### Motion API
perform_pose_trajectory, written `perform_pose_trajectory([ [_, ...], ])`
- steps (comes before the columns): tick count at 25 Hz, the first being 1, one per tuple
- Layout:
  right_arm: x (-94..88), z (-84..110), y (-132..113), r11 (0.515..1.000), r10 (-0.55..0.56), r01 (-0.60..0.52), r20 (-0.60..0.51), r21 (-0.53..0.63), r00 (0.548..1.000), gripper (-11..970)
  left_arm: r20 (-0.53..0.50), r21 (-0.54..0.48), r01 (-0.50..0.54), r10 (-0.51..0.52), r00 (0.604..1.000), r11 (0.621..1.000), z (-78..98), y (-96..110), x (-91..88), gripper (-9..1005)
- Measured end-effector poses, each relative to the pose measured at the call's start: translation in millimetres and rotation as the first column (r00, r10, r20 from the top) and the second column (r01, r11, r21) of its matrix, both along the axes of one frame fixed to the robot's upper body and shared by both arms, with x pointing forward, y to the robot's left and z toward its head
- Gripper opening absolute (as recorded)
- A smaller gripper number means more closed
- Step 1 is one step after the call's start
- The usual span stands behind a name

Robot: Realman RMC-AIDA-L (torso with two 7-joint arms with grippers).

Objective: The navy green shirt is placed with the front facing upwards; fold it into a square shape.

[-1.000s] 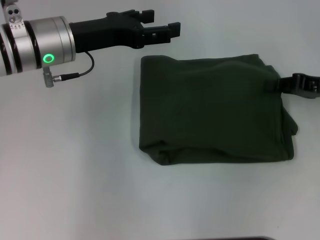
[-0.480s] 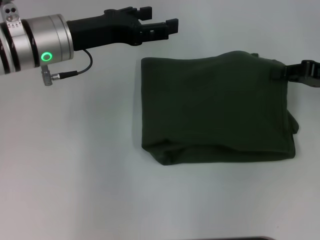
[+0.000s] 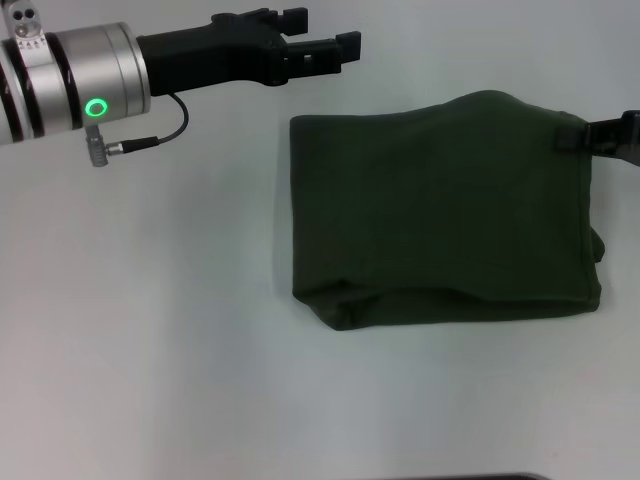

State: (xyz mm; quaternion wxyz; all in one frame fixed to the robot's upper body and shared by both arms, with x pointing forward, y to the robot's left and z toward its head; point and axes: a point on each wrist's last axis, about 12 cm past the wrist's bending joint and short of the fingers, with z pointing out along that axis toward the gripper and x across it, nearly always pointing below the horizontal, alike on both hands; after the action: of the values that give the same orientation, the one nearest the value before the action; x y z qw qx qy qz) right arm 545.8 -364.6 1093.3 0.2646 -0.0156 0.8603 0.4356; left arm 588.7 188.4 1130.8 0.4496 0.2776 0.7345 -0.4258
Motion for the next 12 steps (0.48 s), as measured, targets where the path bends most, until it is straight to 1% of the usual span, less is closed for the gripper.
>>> perform_pose_trajectory([
  [4, 3.3, 3.9, 4, 1.000, 0.022, -0.022, 0.008, 0.006, 1.000, 44, 0.000, 0.000, 0.001, -0.001, 1.000, 1.000, 0.1, 0, 0.2, 919],
  [8, 5.3, 13.5, 8, 0.998, 0.063, -0.063, 0.034, 0.017, 0.997, 44, 0.000, 0.001, 0.001, -0.001, 1.000, 1.000, 0.4, 0, 0.4, 919],
  [12, 6.4, 22.7, 9, 0.996, 0.079, -0.081, 0.061, 0.038, 0.995, 44, 0.001, 0.002, 0.000, 0.000, 1.000, 1.000, 0.6, 0, 0.9, 919],
])
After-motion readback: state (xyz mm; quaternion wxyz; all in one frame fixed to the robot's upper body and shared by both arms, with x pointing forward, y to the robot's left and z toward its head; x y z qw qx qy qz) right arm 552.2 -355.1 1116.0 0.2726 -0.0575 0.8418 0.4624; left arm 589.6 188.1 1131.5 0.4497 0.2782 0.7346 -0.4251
